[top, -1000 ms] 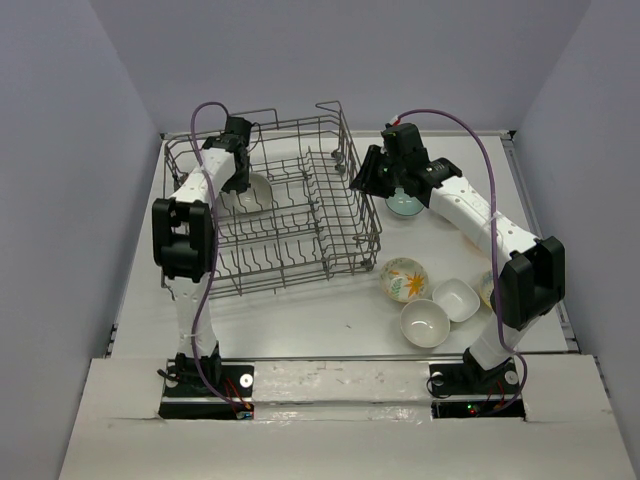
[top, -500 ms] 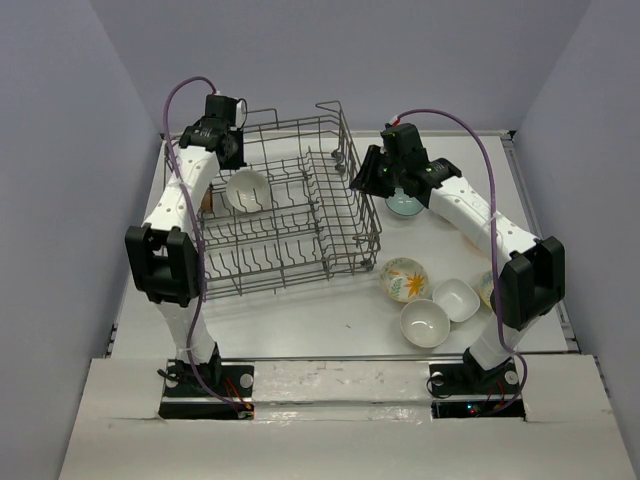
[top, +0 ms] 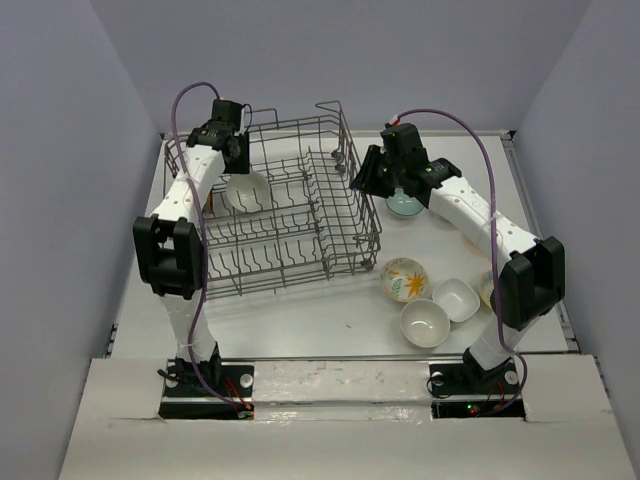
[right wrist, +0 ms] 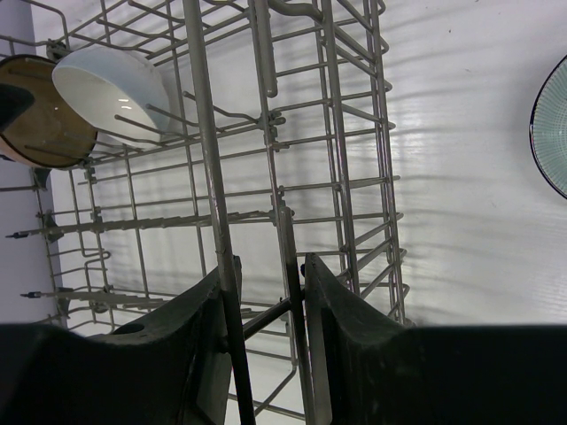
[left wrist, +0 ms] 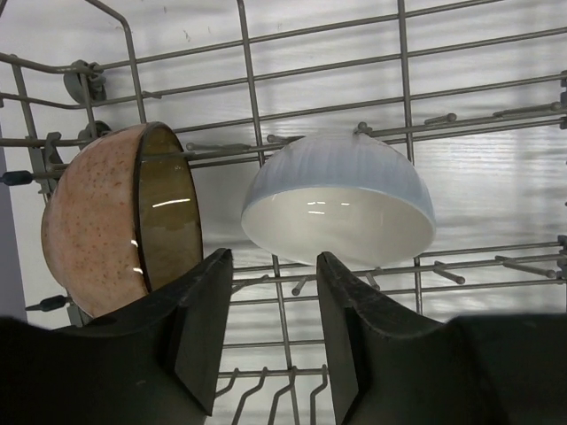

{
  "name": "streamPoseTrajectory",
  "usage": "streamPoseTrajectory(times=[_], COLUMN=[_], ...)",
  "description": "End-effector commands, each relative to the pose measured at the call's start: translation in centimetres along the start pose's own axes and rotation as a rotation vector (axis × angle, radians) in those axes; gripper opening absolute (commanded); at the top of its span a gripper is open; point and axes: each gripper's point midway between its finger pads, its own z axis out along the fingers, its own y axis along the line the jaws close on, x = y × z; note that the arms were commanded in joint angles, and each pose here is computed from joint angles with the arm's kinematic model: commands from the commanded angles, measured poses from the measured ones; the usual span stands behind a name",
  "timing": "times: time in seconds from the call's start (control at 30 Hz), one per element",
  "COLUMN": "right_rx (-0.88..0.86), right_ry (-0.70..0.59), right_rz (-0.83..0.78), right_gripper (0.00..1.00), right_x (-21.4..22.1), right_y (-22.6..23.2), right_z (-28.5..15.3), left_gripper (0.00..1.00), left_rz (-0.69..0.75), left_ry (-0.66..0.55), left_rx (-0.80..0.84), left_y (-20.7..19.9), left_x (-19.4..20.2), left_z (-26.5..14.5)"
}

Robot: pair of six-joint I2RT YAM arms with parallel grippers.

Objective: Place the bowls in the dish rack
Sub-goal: Pick up the bowl from the dish rack.

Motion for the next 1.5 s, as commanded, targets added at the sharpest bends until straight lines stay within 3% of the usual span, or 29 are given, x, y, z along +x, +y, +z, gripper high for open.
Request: streamPoseTrajectory(times=[0.0, 0.3, 0.6, 1.23, 1.33, 1.47], right_rx=[0.001, 0.009, 0.017, 0.017, 0.019, 0.018], right_ry=[0.01, 0.011, 0.01, 0.01, 0.008, 0.009], right_rz=[0.032, 0.029, 0.023, 0.023, 0.022, 0.025], right_gripper=[0.11, 0.11, 0.11, 0.11, 0.11, 0.11], right_x=[0.3, 0.4, 0.4, 0.4, 0.4, 0.4], right_y=[0.0, -0.3, -0.5, -0.5, -0.5, -0.5], right_z=[0.0, 0.1, 0.2, 0.2, 0.2, 0.1], left_gripper=[0.54, 0.54, 0.54, 0.56, 0.51, 0.22], left_rz=[-0.006, 0.004, -0.022, -0.04, -0.042, -0.044], left_ry=[-0.007, 0.071, 0.069, 0.139, 0.145, 0.124], left_rx=[-0.045, -0.07, -0.119, 0.004, 0.047, 0.077], left_y=[0.4, 0.1, 1.7, 0.4, -0.3, -0.6], left_x=[-0.4, 0.8, 0.4, 2.0, 2.2, 1.6], left_z=[0.5, 4.0, 5.0, 7.6, 7.5, 6.2])
